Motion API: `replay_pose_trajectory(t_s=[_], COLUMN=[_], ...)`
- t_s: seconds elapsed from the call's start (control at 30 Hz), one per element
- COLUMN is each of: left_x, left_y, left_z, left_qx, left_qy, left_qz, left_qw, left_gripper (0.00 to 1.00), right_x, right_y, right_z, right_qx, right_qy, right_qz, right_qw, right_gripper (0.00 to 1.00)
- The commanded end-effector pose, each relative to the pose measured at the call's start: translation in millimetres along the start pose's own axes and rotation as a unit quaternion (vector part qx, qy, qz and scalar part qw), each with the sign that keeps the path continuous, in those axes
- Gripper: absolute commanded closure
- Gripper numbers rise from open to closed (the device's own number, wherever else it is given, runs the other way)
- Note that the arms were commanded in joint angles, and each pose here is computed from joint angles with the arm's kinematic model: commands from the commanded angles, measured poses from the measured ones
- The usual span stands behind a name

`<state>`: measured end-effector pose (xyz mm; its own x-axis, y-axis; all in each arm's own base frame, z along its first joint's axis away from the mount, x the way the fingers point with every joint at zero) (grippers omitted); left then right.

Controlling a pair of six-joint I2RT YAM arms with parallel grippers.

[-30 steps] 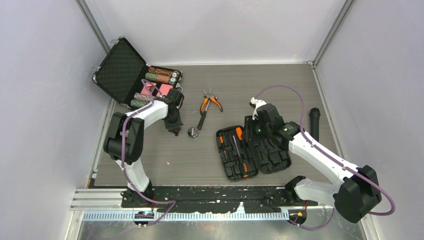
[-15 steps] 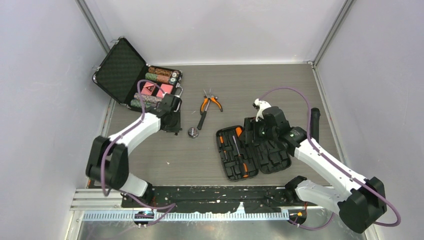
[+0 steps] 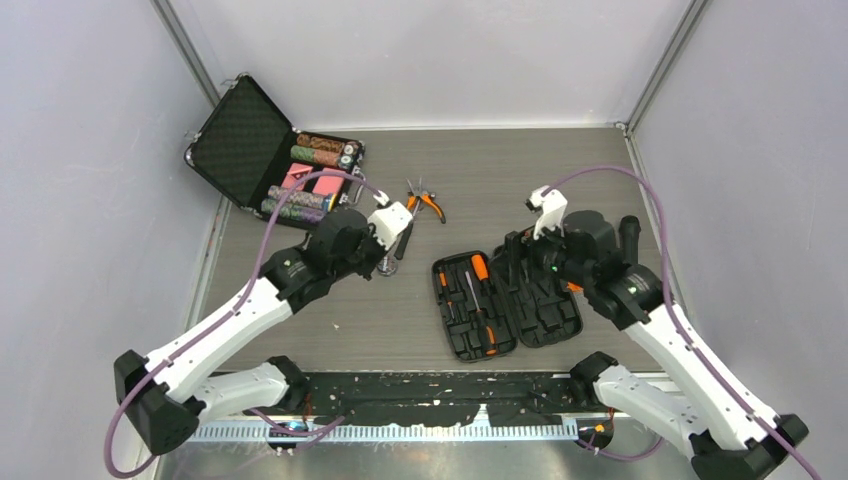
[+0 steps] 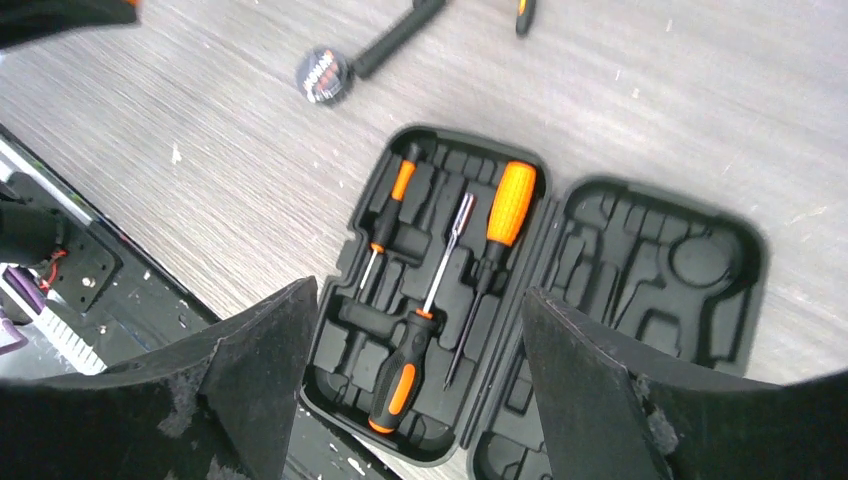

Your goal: Pack the tool kit

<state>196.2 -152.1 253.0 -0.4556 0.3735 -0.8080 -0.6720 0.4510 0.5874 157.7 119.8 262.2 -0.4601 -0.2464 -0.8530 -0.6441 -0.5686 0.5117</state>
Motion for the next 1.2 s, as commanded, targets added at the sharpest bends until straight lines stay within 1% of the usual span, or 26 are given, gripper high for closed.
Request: replay_pose_trajectory(t_s=[0.0, 0.1, 0.13, 0.17, 0.33, 0.47, 0.5, 0.57, 0.63, 0.7, 0.87, 1.17], left_x=[-20.4, -22.8, -23.9, -23.9, -29.2, -36.6, -38.1, -41.6, -43.5, -44.2, -41.7, -40.2], left_y=[23.1, 31.3, 33.2, 33.7, 32.0, 28.4, 27.8, 27.2, 25.8, 25.0, 24.9, 25.9], left_z=[-4.9, -14.4, -20.4, -22.3, -45.6, -60.5, -64.1, -71.9, -77.8, -84.5, -99.3, -105.9], left_qx=[0.024, 0.045, 0.053, 0.051, 0.045, 0.026, 0.027, 0.031, 0.038, 0.049, 0.086, 0.109], left_qy=[-0.158, -0.243, -0.28, -0.299, -0.437, -0.505, -0.518, -0.535, -0.543, -0.548, -0.554, -0.551], left_qz=[-0.061, -0.079, -0.086, -0.086, -0.089, -0.09, -0.091, -0.096, -0.1, -0.103, -0.118, -0.131], left_qw=[0.985, 0.966, 0.955, 0.949, 0.894, 0.858, 0.85, 0.839, 0.833, 0.829, 0.82, 0.817], left_gripper=[1.0, 1.0, 1.0, 1.0, 1.0, 1.0, 1.0, 1.0, 1.0, 1.0, 1.0, 1.0], right_x=[-32.3, -39.2, -44.5, -47.7, -73.3, -82.0, -82.8, -84.0, -82.8, -80.1, -69.5, -56.1], right_y=[41.2, 51.2, 54.6, 56.0, 56.4, 47.7, 46.4, 39.2, 32.4, 23.8, 3.2, -35.5], right_z=[4.4, 10.3, 13.9, 15.9, 28.6, 37.8, 40.0, 42.9, 47.9, 53.9, 63.6, 73.2], right_qx=[-0.01, -0.039, -0.057, -0.067, -0.133, -0.197, -0.21, -0.224, -0.245, -0.263, -0.274, -0.279], right_qy=[0.067, 0.08, 0.081, 0.08, 0.055, 0.034, 0.03, 0.02, 0.013, 0.015, 0.017, 0.016], right_qz=[-0.06, -0.065, -0.065, -0.064, -0.033, 0.005, 0.009, 0.023, 0.037, 0.056, 0.096, 0.151], right_qw=[0.996, 0.994, 0.993, 0.993, 0.989, 0.98, 0.977, 0.974, 0.969, 0.963, 0.957, 0.948], right_gripper=[0.19, 0.19, 0.19, 0.19, 0.21, 0.25, 0.26, 0.31, 0.34, 0.35, 0.38, 0.55])
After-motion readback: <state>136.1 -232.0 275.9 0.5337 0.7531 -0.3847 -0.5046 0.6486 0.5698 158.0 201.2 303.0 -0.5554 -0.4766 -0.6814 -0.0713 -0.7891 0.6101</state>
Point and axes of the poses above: each gripper's point midway between its finger pads, its own y axis back along the fingers, its own z axis along the line the jaws close on, x = y × z, the point moved 9 cm from there along y, back along the fingers, and after that the axes turned 10 degrees about y, right-handed, at the moved point
